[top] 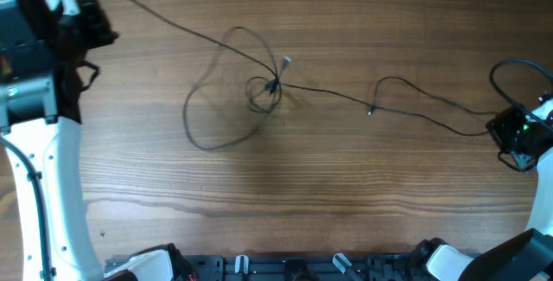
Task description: Untangle cables
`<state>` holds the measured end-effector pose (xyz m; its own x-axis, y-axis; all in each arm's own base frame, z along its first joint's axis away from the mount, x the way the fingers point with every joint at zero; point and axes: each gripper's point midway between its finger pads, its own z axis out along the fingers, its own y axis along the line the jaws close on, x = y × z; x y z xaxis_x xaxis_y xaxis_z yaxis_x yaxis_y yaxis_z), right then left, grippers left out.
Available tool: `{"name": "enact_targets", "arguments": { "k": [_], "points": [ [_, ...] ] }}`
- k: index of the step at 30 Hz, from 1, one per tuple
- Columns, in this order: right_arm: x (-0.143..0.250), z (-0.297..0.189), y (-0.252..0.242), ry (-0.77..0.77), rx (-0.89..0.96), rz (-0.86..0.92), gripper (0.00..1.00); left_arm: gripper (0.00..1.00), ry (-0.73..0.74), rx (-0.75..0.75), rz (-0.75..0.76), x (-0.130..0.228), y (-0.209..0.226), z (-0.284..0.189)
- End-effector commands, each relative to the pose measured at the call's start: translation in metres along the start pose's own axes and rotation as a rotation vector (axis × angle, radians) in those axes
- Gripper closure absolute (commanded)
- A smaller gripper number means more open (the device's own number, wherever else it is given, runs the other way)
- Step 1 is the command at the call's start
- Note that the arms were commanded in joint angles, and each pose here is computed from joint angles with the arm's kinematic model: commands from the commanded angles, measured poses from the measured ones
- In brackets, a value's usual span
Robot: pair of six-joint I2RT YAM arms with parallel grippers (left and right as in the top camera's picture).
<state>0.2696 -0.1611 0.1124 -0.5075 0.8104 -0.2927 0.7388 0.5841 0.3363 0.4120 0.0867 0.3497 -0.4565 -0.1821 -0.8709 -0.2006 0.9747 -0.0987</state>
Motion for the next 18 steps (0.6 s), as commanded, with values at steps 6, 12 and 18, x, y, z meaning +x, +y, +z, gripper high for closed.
{"name": "enact_targets", "arguments": {
  "k": [6, 12, 18],
  "points": [
    [-0.01, -0.004, -0.029, -0.058, 0.16, 0.128, 0.96, 0.96, -0.051, -0.027, -0.12, -0.015, 0.051, -0.02],
    [-0.003, -0.001, -0.006, -0.004, 0.03, 0.064, 0.95, 0.96, -0.015, 0.058, -0.116, -0.008, 0.03, -0.018],
    [0.017, 0.003, 0.035, 0.06, -0.088, -0.103, 0.95, 0.96, 0.039, 0.218, -0.066, 0.003, -0.028, -0.017]
  ]
}}
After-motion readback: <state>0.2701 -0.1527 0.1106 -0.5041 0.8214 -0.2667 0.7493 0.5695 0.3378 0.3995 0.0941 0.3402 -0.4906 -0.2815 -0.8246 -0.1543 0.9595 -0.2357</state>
